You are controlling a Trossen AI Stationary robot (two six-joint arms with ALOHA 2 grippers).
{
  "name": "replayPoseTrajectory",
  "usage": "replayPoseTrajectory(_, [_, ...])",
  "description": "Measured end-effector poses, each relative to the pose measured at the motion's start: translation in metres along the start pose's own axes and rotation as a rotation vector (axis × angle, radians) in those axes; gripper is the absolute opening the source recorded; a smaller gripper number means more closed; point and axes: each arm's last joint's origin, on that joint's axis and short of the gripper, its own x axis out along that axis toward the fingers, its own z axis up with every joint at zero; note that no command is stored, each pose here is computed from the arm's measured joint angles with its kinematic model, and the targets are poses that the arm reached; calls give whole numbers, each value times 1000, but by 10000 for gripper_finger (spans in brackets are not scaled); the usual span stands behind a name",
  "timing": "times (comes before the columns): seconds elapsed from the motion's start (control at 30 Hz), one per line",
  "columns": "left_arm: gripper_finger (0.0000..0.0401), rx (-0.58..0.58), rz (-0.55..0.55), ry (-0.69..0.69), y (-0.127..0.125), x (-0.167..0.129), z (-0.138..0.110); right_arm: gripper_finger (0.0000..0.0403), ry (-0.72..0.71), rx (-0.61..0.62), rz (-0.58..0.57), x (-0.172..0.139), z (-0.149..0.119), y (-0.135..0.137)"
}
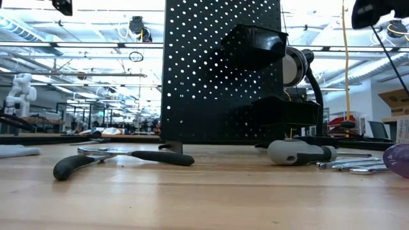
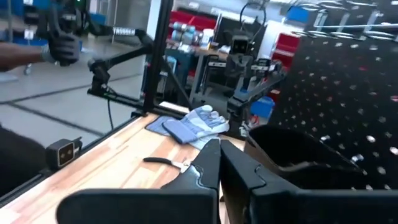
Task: Hang tools onto peg board
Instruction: Return To Home Position
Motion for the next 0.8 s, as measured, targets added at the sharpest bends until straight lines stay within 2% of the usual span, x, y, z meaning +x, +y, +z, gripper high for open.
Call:
replayPoseTrajectory(0.13, [2, -18, -47, -22, 4, -7, -11, 0, -30, 5, -22, -8, -19, 1])
replayPoseTrajectory(0.37, [2, -52, -77, -18, 5, -15, -42, 0, 4, 31, -55, -3, -28, 1])
replayPoseTrajectory(0.8, [2, -114, -132, -9, 11, -11, -77, 0, 19, 58, -70, 10, -70, 7])
